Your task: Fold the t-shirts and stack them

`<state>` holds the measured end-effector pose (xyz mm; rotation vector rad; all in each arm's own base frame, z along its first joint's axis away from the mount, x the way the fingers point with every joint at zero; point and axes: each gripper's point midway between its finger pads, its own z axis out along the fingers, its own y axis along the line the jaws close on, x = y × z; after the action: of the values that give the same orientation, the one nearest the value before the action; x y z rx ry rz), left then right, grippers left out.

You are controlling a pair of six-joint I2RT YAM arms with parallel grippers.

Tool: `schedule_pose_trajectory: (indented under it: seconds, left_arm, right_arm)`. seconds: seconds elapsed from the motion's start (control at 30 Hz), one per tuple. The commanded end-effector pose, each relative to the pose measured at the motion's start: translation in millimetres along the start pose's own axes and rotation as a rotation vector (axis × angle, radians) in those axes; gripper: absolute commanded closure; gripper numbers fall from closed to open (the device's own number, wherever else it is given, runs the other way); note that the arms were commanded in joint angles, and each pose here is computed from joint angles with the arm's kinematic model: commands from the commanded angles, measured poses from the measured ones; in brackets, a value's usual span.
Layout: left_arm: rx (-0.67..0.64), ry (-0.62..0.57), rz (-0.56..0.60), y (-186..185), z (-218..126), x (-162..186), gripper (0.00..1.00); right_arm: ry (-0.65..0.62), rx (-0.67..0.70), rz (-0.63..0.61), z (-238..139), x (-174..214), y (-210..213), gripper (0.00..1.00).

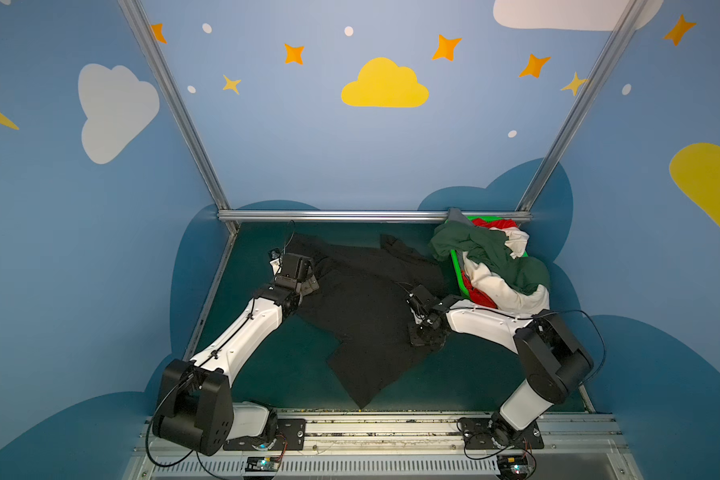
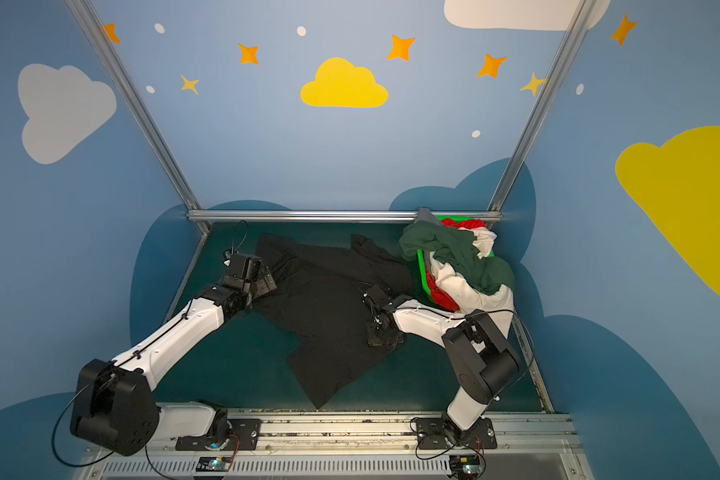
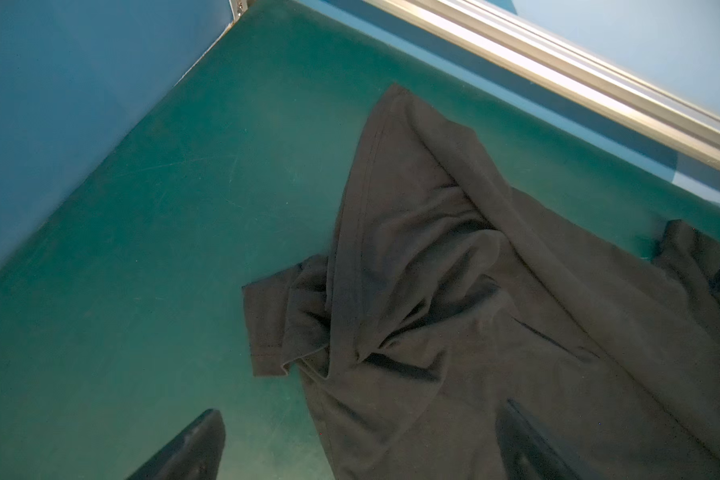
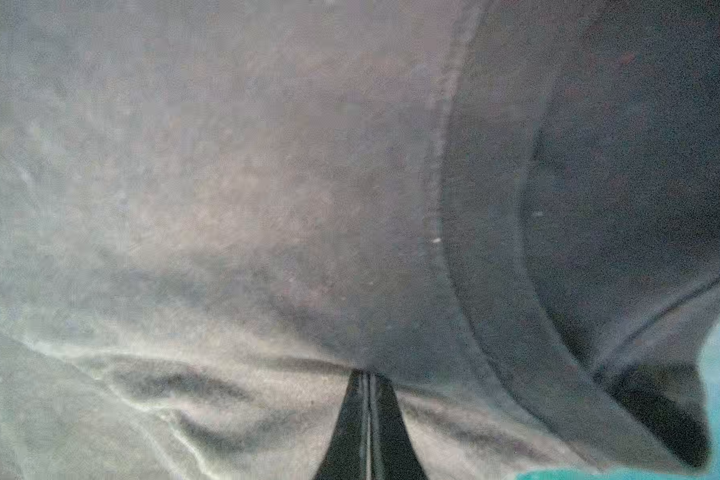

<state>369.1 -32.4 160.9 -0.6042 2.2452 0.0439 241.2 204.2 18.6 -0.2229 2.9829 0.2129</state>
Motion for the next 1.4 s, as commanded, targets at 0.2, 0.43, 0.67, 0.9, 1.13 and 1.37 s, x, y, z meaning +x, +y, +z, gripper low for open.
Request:
schedule_pose_trajectory:
  seconds: [0.2, 0.43, 0.67, 0.9, 1.13, 1.37]
  left_arm:
    - [-0.001, 0.054, 0.019, 5, -1, 12, 0.0]
    - [0.077, 0.127, 0.017, -4, -4, 34, 0.0]
    - [0.097, 0.229, 0.043, -8, 4, 74, 0.0]
    - [0.069, 0.317, 0.085, -13, 27, 102, 0.0]
    - [-0.044, 0.358, 0.156, -7, 56, 111, 0.0]
    - [-0.078, 0.387, 0.17, -9, 79, 113, 0.02]
  right_arm:
    - [-0.025, 0.041, 0.058, -17, -9, -46, 1.0]
    - [-0.042, 0.069, 0.122, -31, -13, -80, 1.0]
    - [-0.085, -0.013, 0.153, -48, -11, -75, 0.91]
    - [-0.104, -0.148, 0.111, -53, 6, -22, 0.34]
    - [0.0, -0.126, 0.055, -20, 27, 8, 0.24]
    - [0.072, -0.07, 0.004, 5, 39, 22, 0.29]
